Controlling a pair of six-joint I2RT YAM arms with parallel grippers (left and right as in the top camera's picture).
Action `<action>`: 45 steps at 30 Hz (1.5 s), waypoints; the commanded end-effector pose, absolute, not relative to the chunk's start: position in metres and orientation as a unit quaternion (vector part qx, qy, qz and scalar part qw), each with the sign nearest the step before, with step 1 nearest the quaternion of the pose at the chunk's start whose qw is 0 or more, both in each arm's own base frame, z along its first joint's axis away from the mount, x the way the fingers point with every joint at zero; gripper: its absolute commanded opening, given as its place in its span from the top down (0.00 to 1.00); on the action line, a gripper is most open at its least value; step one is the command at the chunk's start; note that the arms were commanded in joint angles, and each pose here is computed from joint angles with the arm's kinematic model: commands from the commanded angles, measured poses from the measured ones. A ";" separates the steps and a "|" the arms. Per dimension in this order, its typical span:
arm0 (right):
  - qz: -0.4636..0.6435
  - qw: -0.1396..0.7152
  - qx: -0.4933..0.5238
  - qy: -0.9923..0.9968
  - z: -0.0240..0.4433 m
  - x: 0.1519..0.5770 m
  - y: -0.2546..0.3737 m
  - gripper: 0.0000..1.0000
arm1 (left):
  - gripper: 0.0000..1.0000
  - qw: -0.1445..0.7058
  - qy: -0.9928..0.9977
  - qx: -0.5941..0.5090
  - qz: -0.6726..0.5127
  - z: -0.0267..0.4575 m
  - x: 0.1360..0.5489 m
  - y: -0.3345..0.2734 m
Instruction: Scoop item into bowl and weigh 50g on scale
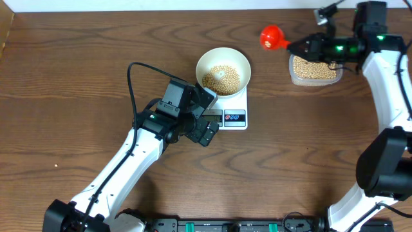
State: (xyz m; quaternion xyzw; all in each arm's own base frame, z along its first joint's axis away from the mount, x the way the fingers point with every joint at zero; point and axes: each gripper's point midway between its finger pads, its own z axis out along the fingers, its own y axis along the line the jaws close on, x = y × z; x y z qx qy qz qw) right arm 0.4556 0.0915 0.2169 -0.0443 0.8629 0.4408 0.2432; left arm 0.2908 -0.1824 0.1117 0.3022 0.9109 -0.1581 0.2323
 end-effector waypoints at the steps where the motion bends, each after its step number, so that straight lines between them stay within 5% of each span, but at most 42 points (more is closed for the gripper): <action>1: 0.413 0.259 -0.041 0.872 0.220 0.450 0.065 0.99 | 0.02 0.239 0.910 0.299 -0.156 0.116 0.292 -0.181; 21: 0.151 0.231 0.068 0.959 0.162 0.448 -0.042 0.98 | 0.02 0.239 0.910 0.299 -0.155 0.116 0.292 -0.181; 45: -0.188 0.234 -0.034 0.953 0.183 0.447 0.001 0.99 | 0.02 0.239 0.911 0.299 -0.156 0.116 0.292 -0.181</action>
